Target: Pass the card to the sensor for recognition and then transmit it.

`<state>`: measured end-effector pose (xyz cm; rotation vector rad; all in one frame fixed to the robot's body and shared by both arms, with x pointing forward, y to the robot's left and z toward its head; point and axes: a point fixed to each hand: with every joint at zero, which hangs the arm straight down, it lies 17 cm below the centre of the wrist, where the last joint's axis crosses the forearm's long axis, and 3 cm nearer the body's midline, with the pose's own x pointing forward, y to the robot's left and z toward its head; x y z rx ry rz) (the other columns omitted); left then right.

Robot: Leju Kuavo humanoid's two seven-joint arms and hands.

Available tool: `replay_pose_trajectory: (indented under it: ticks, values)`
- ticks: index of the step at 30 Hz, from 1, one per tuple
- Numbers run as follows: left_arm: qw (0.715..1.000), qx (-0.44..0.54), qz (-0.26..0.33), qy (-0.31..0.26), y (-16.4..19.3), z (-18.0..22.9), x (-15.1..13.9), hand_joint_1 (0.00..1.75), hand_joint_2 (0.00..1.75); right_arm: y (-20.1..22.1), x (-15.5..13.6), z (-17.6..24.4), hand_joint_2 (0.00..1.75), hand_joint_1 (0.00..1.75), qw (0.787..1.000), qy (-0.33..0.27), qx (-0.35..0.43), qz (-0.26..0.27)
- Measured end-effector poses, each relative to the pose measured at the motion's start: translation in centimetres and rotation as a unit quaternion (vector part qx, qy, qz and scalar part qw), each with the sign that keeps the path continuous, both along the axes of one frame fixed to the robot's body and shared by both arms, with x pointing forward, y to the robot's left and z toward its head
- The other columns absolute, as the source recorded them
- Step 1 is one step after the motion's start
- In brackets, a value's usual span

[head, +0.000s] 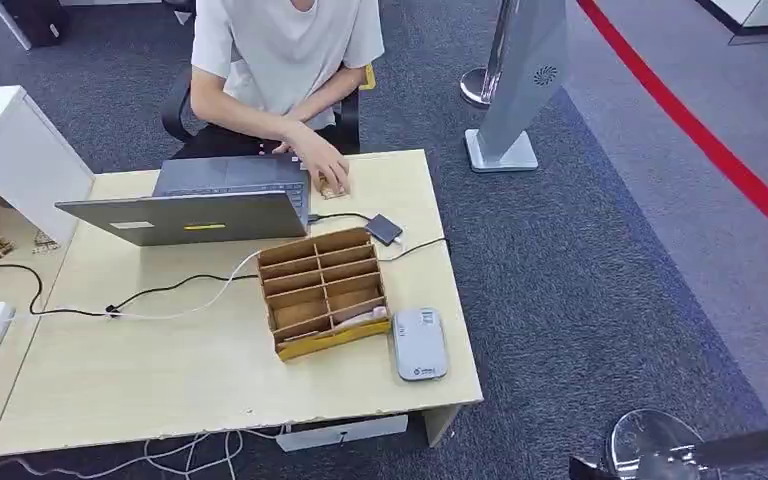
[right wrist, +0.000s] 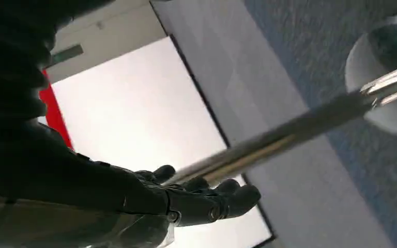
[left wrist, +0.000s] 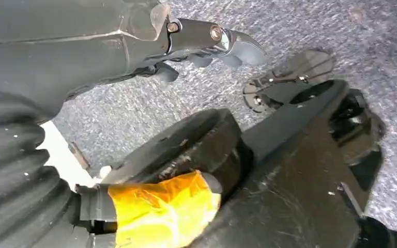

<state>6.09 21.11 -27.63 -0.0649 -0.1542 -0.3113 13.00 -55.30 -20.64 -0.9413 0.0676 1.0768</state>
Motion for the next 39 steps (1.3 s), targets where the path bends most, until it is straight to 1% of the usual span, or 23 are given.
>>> replay_pose_trajectory:
  ticks: [3, 6, 9, 13, 16, 21, 22, 25, 26, 27, 33, 38, 39]
  values:
    - [1.000, 0.002, 0.000, -0.001, 0.0, 0.0, 0.1, 0.00, 1.75, 5.2, -2.4, -2.6, 1.75, 0.00, 0.998, 0.023, 0.054, 0.001]
    - [1.000, 0.002, 0.002, -0.003, -0.4, 0.0, 0.1, 0.00, 1.75, 10.5, -3.9, -4.7, 1.75, 0.00, 0.992, 0.036, 0.120, -0.009]
    - [1.000, 0.004, 0.007, -0.004, -0.7, 0.0, 0.2, 0.00, 1.75, 15.3, -4.7, -6.0, 1.75, 0.00, 0.983, 0.039, 0.177, -0.023]
    - [1.000, 0.008, 0.011, -0.003, -1.4, 0.1, 0.2, 0.00, 1.75, 21.0, -5.4, -6.9, 1.75, 0.00, 0.971, 0.057, 0.234, -0.007]
    - [1.000, 0.010, 0.016, -0.002, -1.6, 0.1, 0.0, 0.00, 1.75, 23.7, -6.2, -7.2, 1.75, 0.00, 0.963, 0.063, 0.263, -0.012]
    - [0.999, 0.008, 0.038, 0.003, -1.2, 0.0, -0.8, 0.00, 1.75, 25.8, -8.0, -7.6, 1.75, 0.00, 0.947, 0.059, 0.306, -0.074]
    - [0.999, 0.007, 0.043, 0.003, -1.1, 0.0, -0.9, 0.00, 0.00, 26.1, -8.3, -7.7, 0.00, 0.00, 0.943, 0.056, 0.316, -0.089]
    - [0.998, 0.007, 0.062, 0.001, -0.6, -0.1, -1.2, 0.00, 0.00, 26.9, -9.2, -7.8, 0.00, 0.00, 0.928, 0.044, 0.343, -0.139]
    - [0.998, 0.007, 0.068, 0.001, -0.4, -0.1, -1.3, 0.00, 1.75, 27.2, -9.4, -7.8, 0.00, 0.00, 0.922, 0.039, 0.351, -0.155]
    - [0.997, 0.008, 0.072, 0.001, -0.2, -0.2, -1.5, 0.00, 1.75, 27.4, -9.6, -7.8, 1.75, 0.00, 0.918, 0.036, 0.358, -0.169]
    - [0.994, 0.008, 0.104, -0.008, 1.0, -0.2, -1.7, 0.00, 1.75, 28.2, -10.2, -7.8, 1.75, 0.00, 0.881, 0.001, 0.399, -0.254]
    - [0.991, 0.009, 0.131, -0.018, 2.4, -0.2, -1.7, 0.00, 1.75, 28.5, -10.3, -7.7, 1.75, 0.00, 0.842, -0.035, 0.430, -0.324]
    - [0.990, 0.010, 0.136, -0.019, 2.7, -0.2, -1.7, 0.00, 0.00, 28.5, -10.3, -7.7, 1.75, 0.00, 0.833, -0.043, 0.435, -0.338]
